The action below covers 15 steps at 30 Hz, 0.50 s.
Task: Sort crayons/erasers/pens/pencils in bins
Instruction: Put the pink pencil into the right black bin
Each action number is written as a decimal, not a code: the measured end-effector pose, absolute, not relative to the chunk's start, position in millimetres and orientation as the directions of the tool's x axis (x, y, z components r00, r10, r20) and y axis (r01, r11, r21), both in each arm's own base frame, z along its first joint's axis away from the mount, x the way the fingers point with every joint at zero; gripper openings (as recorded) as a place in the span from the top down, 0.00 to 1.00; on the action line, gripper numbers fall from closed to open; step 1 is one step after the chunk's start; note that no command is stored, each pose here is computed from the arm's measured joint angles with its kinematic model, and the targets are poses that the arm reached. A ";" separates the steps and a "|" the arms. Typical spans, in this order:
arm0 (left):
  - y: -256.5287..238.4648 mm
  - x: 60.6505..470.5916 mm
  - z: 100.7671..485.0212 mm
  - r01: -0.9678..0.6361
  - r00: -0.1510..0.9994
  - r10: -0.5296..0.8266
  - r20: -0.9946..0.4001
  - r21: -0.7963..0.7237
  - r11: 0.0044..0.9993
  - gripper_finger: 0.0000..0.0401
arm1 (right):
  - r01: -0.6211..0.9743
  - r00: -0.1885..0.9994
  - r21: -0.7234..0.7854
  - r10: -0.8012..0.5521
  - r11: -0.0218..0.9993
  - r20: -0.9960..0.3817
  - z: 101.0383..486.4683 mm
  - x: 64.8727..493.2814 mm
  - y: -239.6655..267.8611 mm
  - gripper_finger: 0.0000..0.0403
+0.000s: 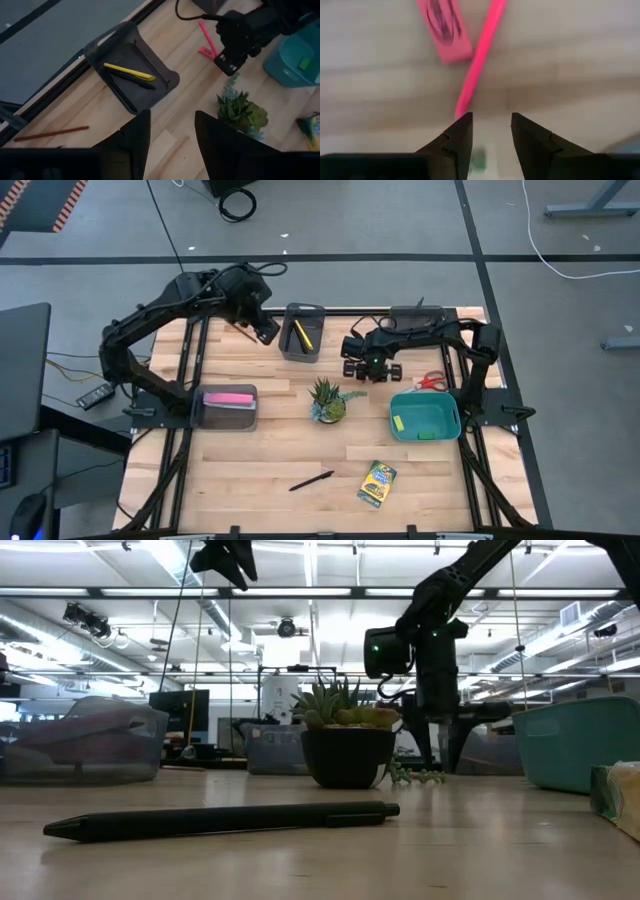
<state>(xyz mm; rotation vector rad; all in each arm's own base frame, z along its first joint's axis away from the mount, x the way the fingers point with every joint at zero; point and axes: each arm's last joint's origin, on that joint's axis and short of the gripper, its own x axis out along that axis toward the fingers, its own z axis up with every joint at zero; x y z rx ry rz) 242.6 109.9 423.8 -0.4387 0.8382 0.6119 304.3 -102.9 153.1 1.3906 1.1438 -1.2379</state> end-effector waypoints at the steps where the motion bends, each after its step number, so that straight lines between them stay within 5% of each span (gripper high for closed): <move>1: 109.7 242.1 424.4 -0.655 0.518 0.326 -0.790 -0.122 0.745 0.60 | 0.985 0.068 0.053 0.087 -0.164 -0.994 153.2 304.8 -100.8 0.65; 6: 109.1 239.9 425.5 -0.652 0.517 0.330 -0.790 -0.114 0.749 0.60 | 0.984 0.075 0.047 0.162 -0.173 -0.984 153.5 307.3 -88.9 0.65; 15: 107.8 236.3 429.9 -0.633 0.537 0.339 -0.772 -0.104 0.767 0.60 | 0.968 0.147 0.124 0.095 -0.216 -0.985 156.9 319.1 -85.0 0.65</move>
